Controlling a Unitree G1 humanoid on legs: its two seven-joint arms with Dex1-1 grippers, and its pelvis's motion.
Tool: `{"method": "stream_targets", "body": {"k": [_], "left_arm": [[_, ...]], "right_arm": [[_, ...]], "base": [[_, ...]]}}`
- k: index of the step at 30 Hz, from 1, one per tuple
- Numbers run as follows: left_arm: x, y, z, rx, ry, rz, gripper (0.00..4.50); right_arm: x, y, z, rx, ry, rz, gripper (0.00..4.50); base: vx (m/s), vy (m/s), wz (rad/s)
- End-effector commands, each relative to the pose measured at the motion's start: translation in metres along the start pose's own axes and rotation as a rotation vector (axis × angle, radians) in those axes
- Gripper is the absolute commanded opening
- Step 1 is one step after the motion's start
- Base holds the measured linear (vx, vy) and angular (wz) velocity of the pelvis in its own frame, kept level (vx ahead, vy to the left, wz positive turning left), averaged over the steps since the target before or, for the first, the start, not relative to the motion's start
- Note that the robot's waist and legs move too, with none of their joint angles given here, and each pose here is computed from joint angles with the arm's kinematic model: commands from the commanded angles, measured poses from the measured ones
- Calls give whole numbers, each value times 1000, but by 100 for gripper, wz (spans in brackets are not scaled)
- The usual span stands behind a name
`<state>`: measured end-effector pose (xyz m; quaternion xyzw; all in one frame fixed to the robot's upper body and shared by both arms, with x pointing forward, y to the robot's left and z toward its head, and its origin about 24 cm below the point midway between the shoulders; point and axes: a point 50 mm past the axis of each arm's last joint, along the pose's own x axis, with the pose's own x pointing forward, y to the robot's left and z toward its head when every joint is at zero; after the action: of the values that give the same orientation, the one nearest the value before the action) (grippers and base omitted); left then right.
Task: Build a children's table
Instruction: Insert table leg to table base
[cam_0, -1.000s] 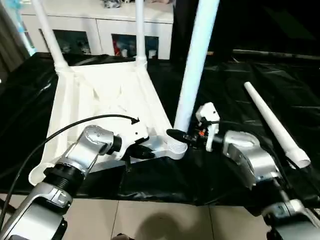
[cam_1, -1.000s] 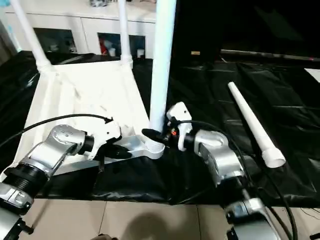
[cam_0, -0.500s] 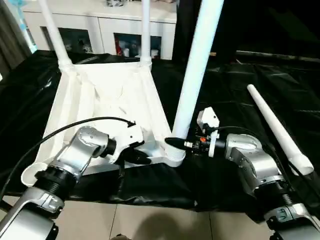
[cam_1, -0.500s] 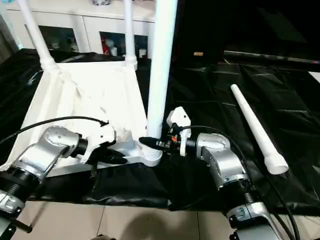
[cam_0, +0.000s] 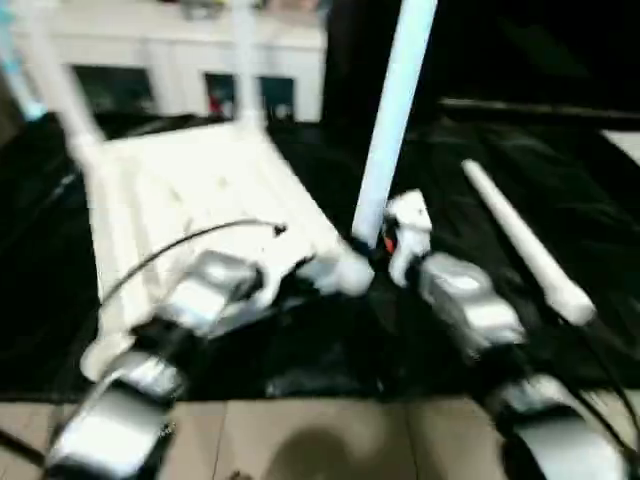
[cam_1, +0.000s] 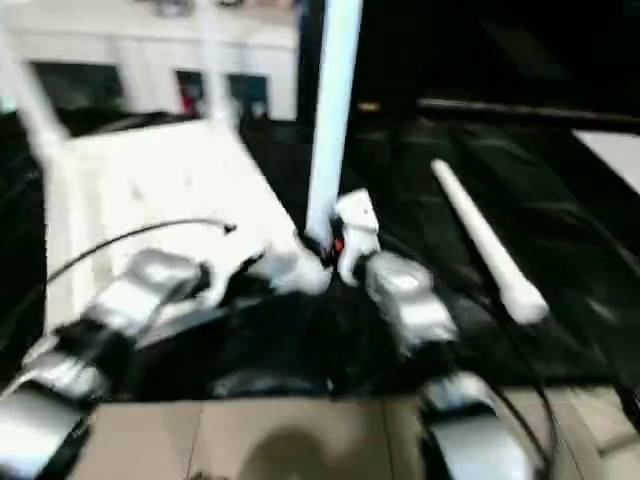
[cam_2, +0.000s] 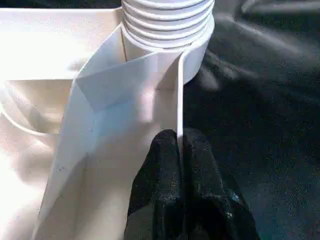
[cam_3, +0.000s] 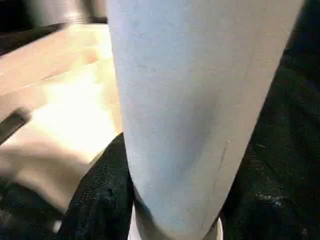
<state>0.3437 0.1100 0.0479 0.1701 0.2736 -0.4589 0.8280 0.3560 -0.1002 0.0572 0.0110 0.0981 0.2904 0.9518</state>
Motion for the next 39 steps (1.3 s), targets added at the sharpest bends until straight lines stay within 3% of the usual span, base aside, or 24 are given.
{"method": "stream_targets", "body": {"k": [1, 8, 19, 22, 25, 27, 32, 33, 39], "left_arm": [[-4, 9, 23, -23, -70, 80, 0], [10, -3, 37, -59, -57, 107, 0], [9, -5, 36, -52, -36, 120, 0], [7, -5, 35, -17, -38, 94, 0], [-1, -4, 30, 70, -44, 34, 0], [-6, -2, 25, 70, -32, 14, 0], [-21, -3, 17, 172, -63, -116, 0], [-30, -7, 14, 198, -65, -203, 0], [-48, -14, 8, 203, -68, -376, 0]], "right_arm": [[-14, -17, -49, 91, 214, -187, 188], [0, -16, -48, 157, 236, -376, 188], [10, -7, -44, 105, 247, -353, 188], [12, -4, -39, 109, 216, -275, 188], [12, 0, -37, 58, 216, -110, 188], [9, 1, -38, 34, 220, -20, 188], [-3, 1, -43, 7, 237, 187, 188], [-10, 0, -45, -9, 251, 272, 188], [-28, -4, -46, -18, 285, 457, 188]], "base": [[0, 0, 0], [-9, 0, -2], [58, -27, -6], [-3, -20, 2], [0, 0, 0], [0, 0, 0], [0, 0, 0], [0, 0, 0], [0, 0, 0]]}}
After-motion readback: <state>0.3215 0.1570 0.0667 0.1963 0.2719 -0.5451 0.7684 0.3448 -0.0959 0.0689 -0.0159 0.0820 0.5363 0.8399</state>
